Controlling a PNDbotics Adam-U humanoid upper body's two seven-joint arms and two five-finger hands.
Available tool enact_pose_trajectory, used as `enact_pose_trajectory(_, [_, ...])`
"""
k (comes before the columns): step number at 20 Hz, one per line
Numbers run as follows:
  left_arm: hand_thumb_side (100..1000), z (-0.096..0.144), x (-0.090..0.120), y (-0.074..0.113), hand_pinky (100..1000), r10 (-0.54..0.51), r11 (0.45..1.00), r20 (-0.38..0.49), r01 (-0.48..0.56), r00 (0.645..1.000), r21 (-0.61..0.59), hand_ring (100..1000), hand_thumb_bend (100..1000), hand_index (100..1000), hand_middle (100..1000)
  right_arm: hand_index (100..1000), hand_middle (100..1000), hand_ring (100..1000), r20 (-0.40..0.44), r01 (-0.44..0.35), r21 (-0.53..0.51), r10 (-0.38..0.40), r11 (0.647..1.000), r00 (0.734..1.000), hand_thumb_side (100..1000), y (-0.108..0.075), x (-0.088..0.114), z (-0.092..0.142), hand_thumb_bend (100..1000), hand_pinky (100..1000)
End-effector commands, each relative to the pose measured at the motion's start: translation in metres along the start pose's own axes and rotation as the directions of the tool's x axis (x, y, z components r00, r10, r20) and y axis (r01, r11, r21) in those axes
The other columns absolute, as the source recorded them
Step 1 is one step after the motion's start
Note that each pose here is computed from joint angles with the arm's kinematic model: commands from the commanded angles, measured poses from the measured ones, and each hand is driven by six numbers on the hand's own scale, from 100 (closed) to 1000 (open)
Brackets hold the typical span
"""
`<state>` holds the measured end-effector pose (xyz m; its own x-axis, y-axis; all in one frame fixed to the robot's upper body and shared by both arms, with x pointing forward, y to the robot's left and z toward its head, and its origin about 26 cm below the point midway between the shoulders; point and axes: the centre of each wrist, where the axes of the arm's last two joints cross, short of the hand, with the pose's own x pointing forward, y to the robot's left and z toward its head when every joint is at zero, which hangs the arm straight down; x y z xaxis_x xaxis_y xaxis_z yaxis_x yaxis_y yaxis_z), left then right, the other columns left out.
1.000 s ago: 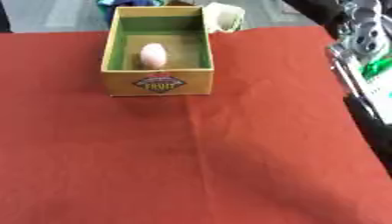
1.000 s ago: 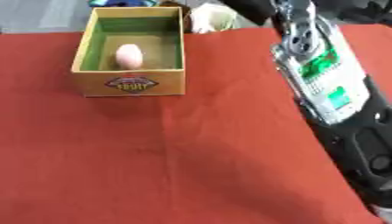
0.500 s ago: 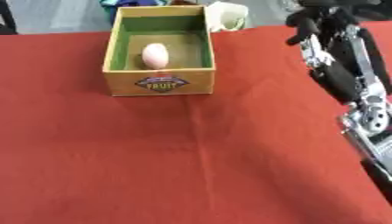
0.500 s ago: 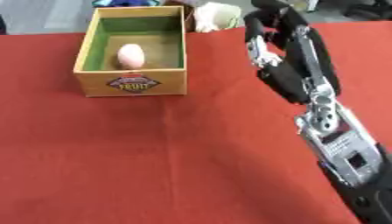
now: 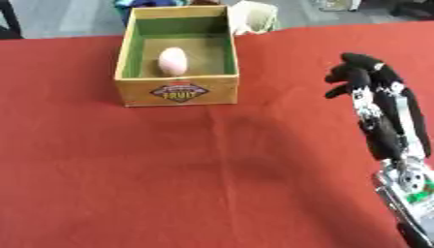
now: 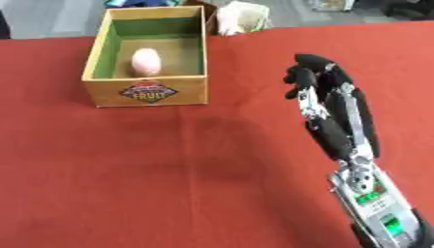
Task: Pick up objects on the table and place them in the box.
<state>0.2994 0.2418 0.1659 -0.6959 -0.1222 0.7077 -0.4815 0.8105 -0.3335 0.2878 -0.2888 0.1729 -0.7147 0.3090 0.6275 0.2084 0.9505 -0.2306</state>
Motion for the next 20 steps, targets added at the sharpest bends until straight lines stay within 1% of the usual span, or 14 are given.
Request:
enact_pose_trajectory(1, [681,-0.005,0.007,0.0,461,0.007,1.0,0.036,-0.007,0.999,0.005,497,100,502,383,728,572,629,0.012,-0.007,-0.012,0.007,1.0,1.0,582,0.0,0.005,-0.002,100,495])
enact_pose_trajectory(5, [681,-0.006,0.007,0.0,461,0.005,1.0,0.039,-0.005,0.999,0.006,497,100,502,382,710,561,625,-0.015,0.004,-0.022,-0.004,1.0,1.0,580,0.002,0.004,0.001,100,494])
enact_pose_trajectory(8, [680,-0.006,0.008,0.0,460,0.003,1.0,0.039,-0.003,0.999,0.006,497,100,502,382,709,550,621,-0.042,0.009,-0.024,-0.01,1.0,0.999,550,0.004,0.004,0.001,100,489])
enact_pose_trajectory(12, [680,-0.006,0.008,0.0,460,0.003,1.0,0.042,-0.003,0.999,0.008,498,100,503,382,708,542,613,-0.066,0.033,-0.015,-0.034,0.999,0.997,545,0.008,0.005,0.0,100,471])
enact_pose_trajectory(15, [680,-0.006,0.008,0.0,460,0.004,1.0,0.04,-0.004,0.999,0.008,498,100,503,382,697,529,605,-0.097,0.034,-0.028,-0.037,0.999,0.995,522,0.009,0.005,-0.001,100,465])
enact_pose_trajectory(20, [679,-0.005,0.008,0.0,458,0.005,1.0,0.038,-0.005,0.999,0.008,497,100,502,381,691,524,601,-0.126,0.034,-0.024,-0.037,0.999,0.991,515,0.012,0.006,-0.001,100,463])
